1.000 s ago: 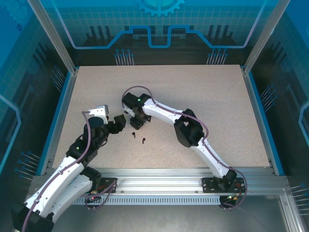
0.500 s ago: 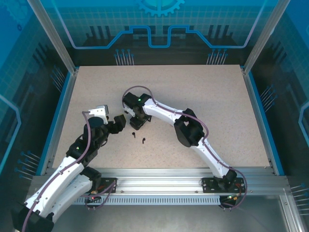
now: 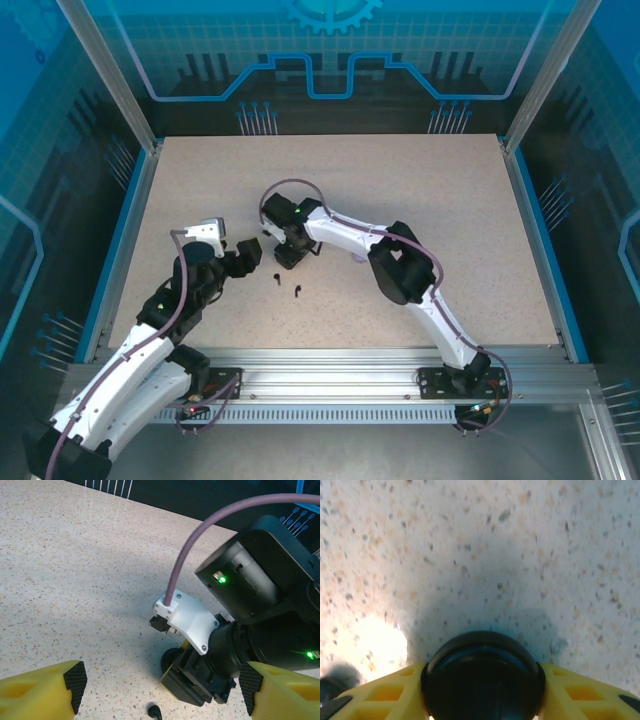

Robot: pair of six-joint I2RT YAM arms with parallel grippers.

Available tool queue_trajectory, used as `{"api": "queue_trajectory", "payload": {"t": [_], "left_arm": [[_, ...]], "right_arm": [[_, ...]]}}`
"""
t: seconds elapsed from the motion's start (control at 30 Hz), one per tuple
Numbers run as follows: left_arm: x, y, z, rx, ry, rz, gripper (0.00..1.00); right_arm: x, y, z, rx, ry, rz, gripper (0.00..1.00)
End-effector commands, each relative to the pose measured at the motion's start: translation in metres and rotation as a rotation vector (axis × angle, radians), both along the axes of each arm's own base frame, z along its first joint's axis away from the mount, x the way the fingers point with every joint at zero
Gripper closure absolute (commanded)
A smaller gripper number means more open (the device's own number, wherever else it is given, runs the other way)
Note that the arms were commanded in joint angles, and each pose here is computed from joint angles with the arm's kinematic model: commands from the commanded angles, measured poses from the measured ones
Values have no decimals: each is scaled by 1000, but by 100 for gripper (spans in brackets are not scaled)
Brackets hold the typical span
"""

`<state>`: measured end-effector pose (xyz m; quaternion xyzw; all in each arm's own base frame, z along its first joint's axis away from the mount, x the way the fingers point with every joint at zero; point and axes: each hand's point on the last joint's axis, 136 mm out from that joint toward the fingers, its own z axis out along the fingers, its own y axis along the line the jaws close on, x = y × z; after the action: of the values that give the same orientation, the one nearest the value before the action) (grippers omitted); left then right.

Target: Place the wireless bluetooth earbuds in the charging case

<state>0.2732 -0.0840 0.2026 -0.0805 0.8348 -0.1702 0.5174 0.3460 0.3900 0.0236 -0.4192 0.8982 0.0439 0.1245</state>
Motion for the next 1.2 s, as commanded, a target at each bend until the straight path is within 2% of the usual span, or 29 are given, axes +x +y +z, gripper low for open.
{"api": "queue_trajectory", "payload": {"t": [0.0,0.27,0.5,0.7,0.83,1.17], "left_arm": [[-1,-7,22,-58,-31,-33,17],[3,-33,33,-163,-22,-140,17],[13,-84,40,-319,49,-365,19],[14,-134,56,-448,111,-624,25],[9,-158,61,-492,137,-742,25],[-2,-193,61,-511,180,-882,25]], "right_arm": [[13,-11,46,81,-90,-26,55],[-10,-63,101,198,-232,-24,56],[-45,-106,150,338,-427,66,56],[-73,-121,176,406,-530,156,55],[-81,-125,189,423,-578,186,55],[-91,-120,201,450,-597,228,55]]}}
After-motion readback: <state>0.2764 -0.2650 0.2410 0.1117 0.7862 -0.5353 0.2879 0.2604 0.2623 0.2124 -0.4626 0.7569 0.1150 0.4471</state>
